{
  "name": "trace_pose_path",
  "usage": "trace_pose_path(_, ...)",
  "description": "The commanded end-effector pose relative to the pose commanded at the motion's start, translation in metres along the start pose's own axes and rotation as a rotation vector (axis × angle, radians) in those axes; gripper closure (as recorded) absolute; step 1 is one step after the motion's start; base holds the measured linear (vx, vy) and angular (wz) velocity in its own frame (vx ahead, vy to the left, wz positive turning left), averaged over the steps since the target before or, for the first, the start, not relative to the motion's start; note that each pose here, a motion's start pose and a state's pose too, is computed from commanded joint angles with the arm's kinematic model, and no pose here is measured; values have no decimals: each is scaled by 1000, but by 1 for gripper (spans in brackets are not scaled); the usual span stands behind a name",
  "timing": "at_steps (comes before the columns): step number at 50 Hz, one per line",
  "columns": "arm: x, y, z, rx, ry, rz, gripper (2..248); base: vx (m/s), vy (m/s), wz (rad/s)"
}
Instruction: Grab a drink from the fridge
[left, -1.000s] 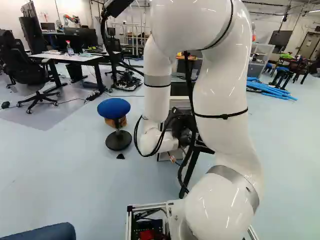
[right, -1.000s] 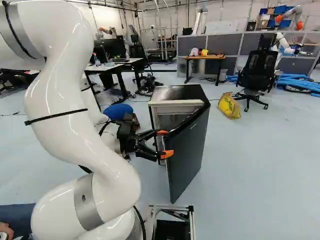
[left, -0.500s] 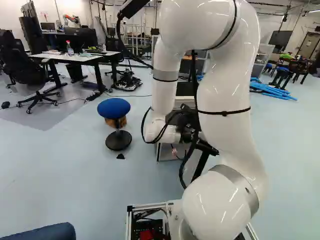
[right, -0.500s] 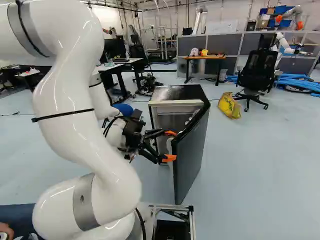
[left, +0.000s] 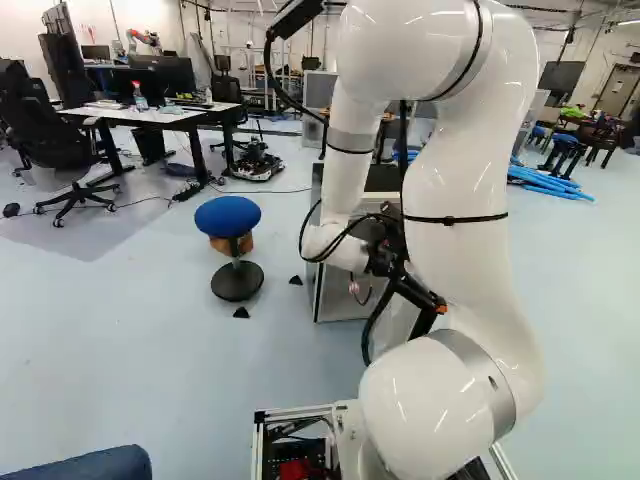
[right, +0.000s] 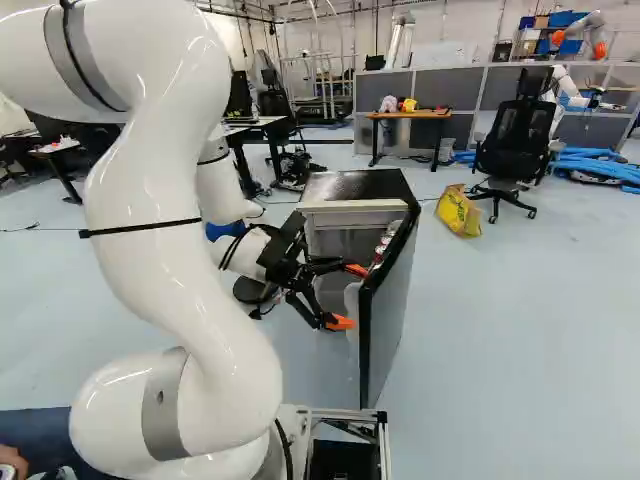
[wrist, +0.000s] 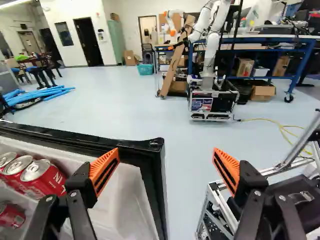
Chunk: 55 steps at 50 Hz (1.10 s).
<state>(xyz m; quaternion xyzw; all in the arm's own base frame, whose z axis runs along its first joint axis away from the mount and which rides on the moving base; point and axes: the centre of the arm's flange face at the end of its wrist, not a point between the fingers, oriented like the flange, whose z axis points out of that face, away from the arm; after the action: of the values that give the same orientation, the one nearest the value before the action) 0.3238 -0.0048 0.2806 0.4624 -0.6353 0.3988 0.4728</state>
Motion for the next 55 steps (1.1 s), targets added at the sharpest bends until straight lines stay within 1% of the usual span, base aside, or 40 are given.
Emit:
trace_pose_path(7,2,-11,7,-53,-25,33,3,0,0,0)
trace_pose_path(20,9,-32,21,-152,-38,95,3,0,0,0)
trace_pose_path(36,17,-55,40,-258,-57,166,3,0,0,0)
trace_pose_path(46,21,-70,52,-310,-79,211,3,0,0,0)
trace_pose_path(55,25,-84,62,-346,-101,249,3,0,0,0)
